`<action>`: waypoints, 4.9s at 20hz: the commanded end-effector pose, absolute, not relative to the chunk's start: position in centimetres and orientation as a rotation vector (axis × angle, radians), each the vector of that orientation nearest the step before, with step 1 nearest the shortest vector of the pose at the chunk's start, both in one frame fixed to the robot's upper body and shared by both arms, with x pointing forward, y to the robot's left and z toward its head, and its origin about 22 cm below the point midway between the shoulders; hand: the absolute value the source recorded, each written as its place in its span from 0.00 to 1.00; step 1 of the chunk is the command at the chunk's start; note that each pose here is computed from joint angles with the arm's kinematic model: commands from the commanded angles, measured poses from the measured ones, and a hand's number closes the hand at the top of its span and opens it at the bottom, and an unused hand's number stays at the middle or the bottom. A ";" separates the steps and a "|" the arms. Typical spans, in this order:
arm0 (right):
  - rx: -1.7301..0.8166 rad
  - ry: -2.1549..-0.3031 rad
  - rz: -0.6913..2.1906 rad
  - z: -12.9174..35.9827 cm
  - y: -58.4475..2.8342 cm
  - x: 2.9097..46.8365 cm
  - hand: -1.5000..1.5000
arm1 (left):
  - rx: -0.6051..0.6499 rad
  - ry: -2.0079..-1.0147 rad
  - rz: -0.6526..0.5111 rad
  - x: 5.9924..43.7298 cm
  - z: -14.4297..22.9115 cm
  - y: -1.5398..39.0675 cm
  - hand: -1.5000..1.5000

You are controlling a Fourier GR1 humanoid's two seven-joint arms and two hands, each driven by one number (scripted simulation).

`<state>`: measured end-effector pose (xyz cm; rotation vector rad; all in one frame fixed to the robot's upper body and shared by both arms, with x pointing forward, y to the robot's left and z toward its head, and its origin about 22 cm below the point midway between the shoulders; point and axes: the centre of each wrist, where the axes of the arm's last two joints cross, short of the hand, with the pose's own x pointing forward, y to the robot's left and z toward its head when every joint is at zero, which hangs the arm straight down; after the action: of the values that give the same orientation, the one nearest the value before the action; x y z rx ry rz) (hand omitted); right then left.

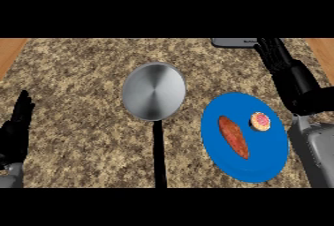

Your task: Pick the sweet potato from the plate and place it in the pan

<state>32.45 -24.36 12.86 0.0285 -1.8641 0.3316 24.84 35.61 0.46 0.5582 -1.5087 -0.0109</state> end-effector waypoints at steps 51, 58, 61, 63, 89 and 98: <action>-0.351 -0.586 1.259 15.1 -18.3 36.9 0.00 | 0.334 -1.381 -0.259 22.5 0.0 27.8 0.50; -0.308 -0.550 1.299 15.1 -17.6 36.9 0.00 | 0.338 -1.382 -0.276 22.2 0.4 28.2 0.50; -0.333 -0.503 1.344 13.0 -16.3 35.0 0.00 | 0.341 -1.375 -0.253 21.8 -0.4 28.5 0.50; -0.389 -0.467 1.333 13.7 -15.6 35.9 0.00 | 0.329 -1.379 -0.269 21.1 1.0 28.9 0.50; -0.393 -0.363 1.341 6.8 -15.5 34.6 0.00 | 0.338 -1.371 -0.266 21.1 1.5 29.7 0.50; -0.342 -0.473 1.277 5.5 -17.7 33.9 1.00 | 0.329 -1.382 -0.255 22.2 1.8 27.5 0.50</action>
<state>34.47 -16.89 5.72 -0.3656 -0.4826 1.3089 22.06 28.35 0.96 0.3360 -1.3856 -0.2604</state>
